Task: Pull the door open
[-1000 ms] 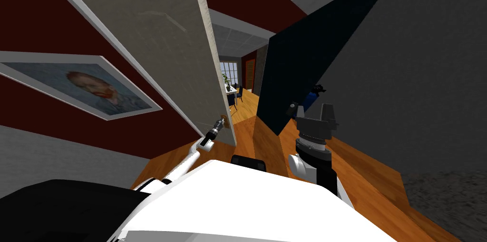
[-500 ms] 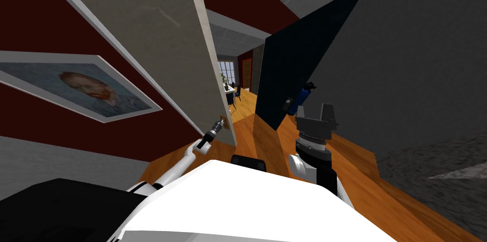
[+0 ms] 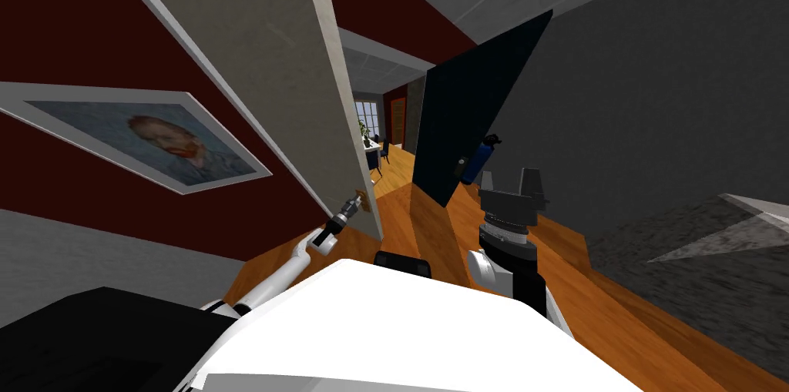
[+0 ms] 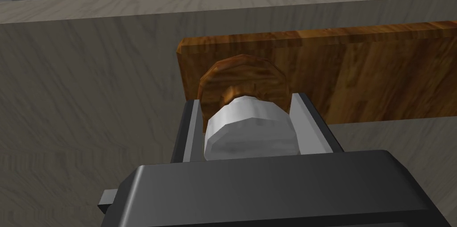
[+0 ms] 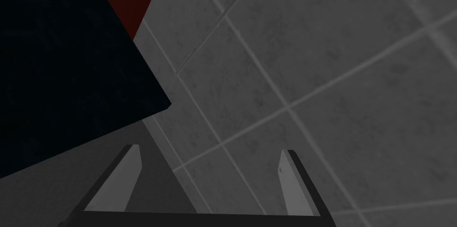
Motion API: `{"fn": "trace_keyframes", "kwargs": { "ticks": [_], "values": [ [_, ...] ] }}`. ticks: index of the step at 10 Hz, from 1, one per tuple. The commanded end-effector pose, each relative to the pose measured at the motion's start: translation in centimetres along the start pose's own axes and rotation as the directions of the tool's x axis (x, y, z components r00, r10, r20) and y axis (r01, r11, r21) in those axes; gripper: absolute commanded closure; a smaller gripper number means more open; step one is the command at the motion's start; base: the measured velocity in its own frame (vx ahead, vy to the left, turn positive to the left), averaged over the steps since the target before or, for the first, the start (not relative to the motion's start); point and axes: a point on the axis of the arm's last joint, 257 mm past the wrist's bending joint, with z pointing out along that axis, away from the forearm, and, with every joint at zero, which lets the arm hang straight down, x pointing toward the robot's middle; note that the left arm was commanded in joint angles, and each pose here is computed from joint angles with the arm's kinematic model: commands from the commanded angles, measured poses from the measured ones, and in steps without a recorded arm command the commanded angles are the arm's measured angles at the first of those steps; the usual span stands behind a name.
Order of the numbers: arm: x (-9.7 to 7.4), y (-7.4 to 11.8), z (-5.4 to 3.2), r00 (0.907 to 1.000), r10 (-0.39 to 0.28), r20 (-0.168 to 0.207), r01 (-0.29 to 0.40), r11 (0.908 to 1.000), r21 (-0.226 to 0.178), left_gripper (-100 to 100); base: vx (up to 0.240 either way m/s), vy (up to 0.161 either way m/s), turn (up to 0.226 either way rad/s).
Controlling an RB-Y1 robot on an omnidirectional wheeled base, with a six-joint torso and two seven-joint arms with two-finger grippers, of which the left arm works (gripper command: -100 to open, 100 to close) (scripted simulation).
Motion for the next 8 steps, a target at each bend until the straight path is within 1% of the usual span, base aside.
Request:
{"fn": "trace_keyframes", "kwargs": {
  "ticks": [1, 4, 6, 8],
  "values": [
    [0.0, -0.2, -0.42, 0.9999, 0.001, -0.016, -0.001, 1.0, 0.006, 100, -0.181, 0.097, -0.14],
    [0.0, -0.4, -1.13, 0.9993, 0.003, -0.038, -0.002, 1.0, 0.009, 100, -0.156, 0.1, -0.107],
    [0.0, -0.5, -1.89, 0.9981, 0.003, -0.061, -0.003, 0.9999, 0.011, 100, -0.178, 0.11, -0.147],
    [0.1, -0.6, -2.38, 0.997, 0.003, -0.077, -0.002, 0.9999, 0.012, 100, -0.176, 0.112, -0.088]
  ]
}}
